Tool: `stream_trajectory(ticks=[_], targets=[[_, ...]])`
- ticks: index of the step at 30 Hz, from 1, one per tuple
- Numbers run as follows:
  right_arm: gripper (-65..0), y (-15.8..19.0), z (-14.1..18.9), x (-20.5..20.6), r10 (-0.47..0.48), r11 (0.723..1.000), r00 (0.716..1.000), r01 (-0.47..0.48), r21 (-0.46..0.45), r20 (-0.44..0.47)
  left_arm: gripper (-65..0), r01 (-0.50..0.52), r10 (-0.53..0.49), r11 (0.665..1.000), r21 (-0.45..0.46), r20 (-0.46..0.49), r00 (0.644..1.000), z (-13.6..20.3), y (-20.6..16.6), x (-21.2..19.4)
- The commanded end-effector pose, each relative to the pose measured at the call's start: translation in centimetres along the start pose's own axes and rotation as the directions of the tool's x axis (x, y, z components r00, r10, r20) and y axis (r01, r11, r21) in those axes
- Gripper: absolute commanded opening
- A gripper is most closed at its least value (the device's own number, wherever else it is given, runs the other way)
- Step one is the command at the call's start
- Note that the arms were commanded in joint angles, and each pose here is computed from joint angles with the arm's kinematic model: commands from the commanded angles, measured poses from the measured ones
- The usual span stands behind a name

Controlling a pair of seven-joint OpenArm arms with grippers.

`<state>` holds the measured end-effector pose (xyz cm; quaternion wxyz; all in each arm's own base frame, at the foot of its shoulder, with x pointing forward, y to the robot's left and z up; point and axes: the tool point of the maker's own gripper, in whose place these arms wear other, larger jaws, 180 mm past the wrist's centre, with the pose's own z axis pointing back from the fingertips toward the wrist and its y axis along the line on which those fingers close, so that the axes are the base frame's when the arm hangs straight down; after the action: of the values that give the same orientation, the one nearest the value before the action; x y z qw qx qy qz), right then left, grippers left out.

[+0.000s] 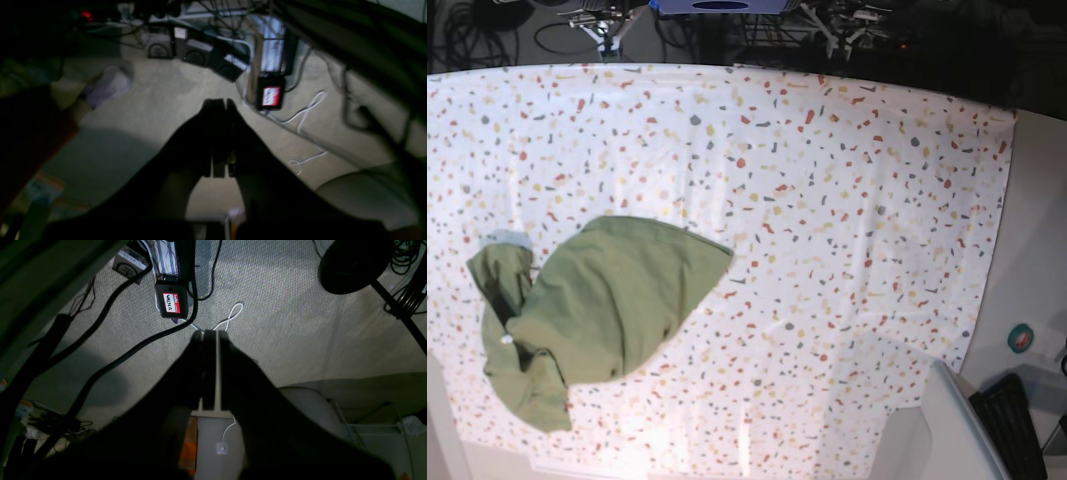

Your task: Layout the t-shirt on the table in an organized manner, then fold the t-shirt properly

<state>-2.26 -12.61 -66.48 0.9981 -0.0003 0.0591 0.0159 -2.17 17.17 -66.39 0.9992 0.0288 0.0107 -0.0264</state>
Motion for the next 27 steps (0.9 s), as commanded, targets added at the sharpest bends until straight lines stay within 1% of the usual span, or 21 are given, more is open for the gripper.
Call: stream_trajectory(ticks=[1, 4, 11, 12, 13, 14, 16, 19, 21, 23, 24, 25, 27], targets=[[-65.0, -0.1, 0.0, -0.4, 0.011, 1.0, 1.0, -0.011, 0.001, -0.01, -64.8, 0.007, -0.007, 1.0, 0.005, -0.021, 1.0, 0.0, 0.1, -1.0], [-65.0, -0.1, 0.0, -0.2, 0.008, 1.0, 1.0, -0.008, 0.001, -0.007, -64.8, 0.008, -0.008, 1.0, 0.006, -0.041, 0.999, 0.1, 0.2, -2.2], [-65.0, 0.3, 0.0, 0.2, 0.002, 1.0, 1.0, -0.002, 0.007, 0.0, -64.8, 0.002, -0.002, 1.0, 0.008, -0.027, 1.0, 0.1, 0.3, -1.8], [-65.0, 1.0, 0.0, 0.0, 0.004, 1.0, 1.0, -0.004, 0.018, -0.002, -64.8, -0.006, 0.006, 1.0, 0.004, -0.019, 1.0, 0.0, 0.0, -1.3], [-65.0, 1.1, 0.0, -0.1, 0.005, 1.0, 1.0, -0.005, 0.02, -0.003, -64.8, 0.004, -0.004, 1.0, 0.002, -0.014, 1.0, 0.0, -0.1, -1.1], [-65.0, 1.1, 0.0, -0.5, 0.005, 1.0, 1.0, -0.005, 0.02, -0.009, -64.8, -0.008, 0.008, 1.0, 0.001, 0.0, 1.0, 0.0, -0.2, -0.5], [-65.0, 1.1, -0.1, -1.4, 0.005, 1.0, 1.0, -0.005, 0.02, -0.023, -65.0, -0.013, 0.013, 1.0, -0.01, 0.052, 0.999, 0.1, -0.9, 1.2], [-65.0, 1.0, -0.1, -1.6, 0.005, 1.0, 1.0, -0.005, 0.019, -0.026, -65.0, 0.0, 0.001, 1.0, -0.017, 0.091, 0.996, 0.3, -1.4, 1.3], [-65.0, 1.0, -0.1, -1.1, 0.005, 1.0, 1.0, -0.005, 0.018, -0.009, -65.0, 0.011, -0.01, 1.0, -0.014, 0.103, 0.995, 0.4, -1.2, 1.1], [-64.7, 1.0, -0.1, -1.5, 0.005, 1.0, 1.0, -0.005, 0.019, -0.011, -64.7, 0.003, -0.003, 1.0, 0.004, 0.093, 0.996, 0.4, 0.0, 0.7], [-63.6, 1.0, -0.1, -1.6, 0.005, 1.0, 1.0, -0.005, 0.019, -0.012, -64.7, -0.004, 0.003, 1.0, 0.009, 0.095, 0.996, 0.4, 0.3, 0.8], [-60.0, 1.0, -0.1, -1.6, 0.005, 1.0, 1.0, -0.005, 0.019, -0.015, -64.5, -0.004, 0.002, 1.0, 0.012, 0.095, 0.996, 0.4, 0.5, 0.8], [-46.7, 1.1, -0.1, -1.9, 0.005, 1.0, 1.0, -0.005, 0.02, -0.022, -64.5, -0.005, 0.004, 1.0, 0.012, 0.092, 0.996, 0.4, 0.5, 0.5]])
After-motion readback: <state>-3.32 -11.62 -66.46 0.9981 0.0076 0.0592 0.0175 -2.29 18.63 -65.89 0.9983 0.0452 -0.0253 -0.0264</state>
